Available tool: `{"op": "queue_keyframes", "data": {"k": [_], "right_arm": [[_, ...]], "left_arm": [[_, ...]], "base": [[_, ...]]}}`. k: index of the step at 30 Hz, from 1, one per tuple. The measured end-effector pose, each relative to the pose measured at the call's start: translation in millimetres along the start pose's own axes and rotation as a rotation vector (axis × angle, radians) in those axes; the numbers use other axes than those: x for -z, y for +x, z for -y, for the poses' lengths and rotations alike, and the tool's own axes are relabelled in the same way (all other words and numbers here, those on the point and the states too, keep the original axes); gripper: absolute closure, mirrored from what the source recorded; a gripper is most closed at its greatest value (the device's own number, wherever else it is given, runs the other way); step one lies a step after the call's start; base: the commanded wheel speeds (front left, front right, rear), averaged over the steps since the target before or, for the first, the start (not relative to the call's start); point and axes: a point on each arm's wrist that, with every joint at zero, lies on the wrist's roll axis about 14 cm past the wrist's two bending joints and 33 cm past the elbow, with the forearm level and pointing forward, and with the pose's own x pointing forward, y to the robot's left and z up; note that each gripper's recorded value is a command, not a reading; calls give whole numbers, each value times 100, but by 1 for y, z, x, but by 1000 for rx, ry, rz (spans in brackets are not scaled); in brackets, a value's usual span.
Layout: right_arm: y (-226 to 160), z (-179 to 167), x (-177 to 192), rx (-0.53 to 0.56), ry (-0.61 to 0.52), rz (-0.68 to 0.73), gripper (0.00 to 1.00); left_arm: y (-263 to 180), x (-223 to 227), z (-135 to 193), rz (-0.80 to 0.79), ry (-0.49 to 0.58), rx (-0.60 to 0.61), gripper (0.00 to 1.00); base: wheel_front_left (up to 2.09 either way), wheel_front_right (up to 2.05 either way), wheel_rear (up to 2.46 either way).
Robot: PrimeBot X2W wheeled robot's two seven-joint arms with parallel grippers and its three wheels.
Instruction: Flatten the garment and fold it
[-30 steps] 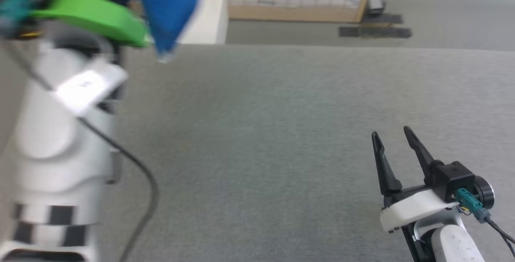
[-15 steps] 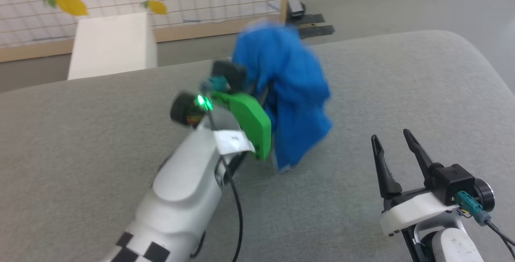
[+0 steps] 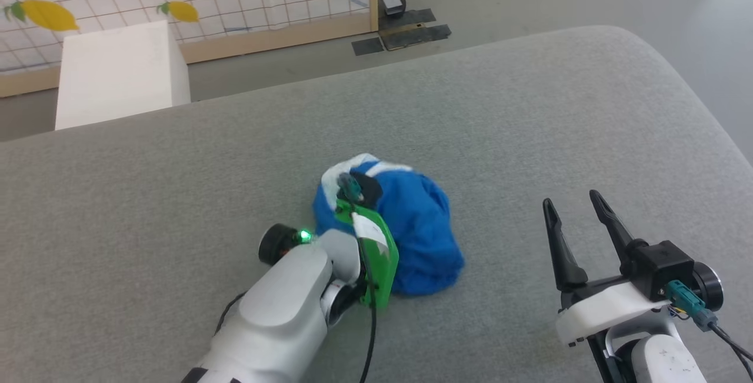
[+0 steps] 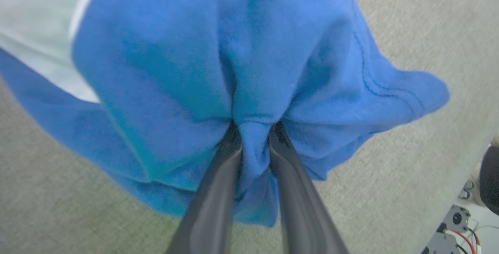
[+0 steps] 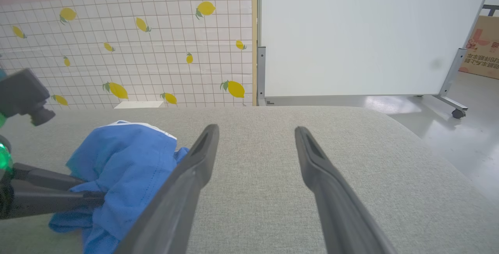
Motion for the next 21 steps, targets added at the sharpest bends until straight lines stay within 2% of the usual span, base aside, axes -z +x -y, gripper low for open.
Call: {"op": "queue_keyframes", "data": {"k": [5, 8, 11, 15, 21], "right_arm": [[6, -11, -2, -35, 5, 9, 0], [10, -21, -3, -64, 7, 11, 0], [13, -31, -4, -95, 11, 10, 0], [20, -43, -8, -132, 8, 22, 0], [29, -61, -11, -182, 12, 28, 0]], "left_arm": [[-28, -67, -18, 385, -70, -59, 0], [-63, -104, -39, 643, -99, -122, 0], [-101, -121, -64, 847, -115, -200, 0], [-139, -106, -96, 956, -138, -314, 0], [-191, -74, -125, 1033, -154, -464, 0]], "base": [[0, 0, 0], [0, 0, 0], [0, 0, 0], [0, 0, 0], [0, 0, 0]]}}
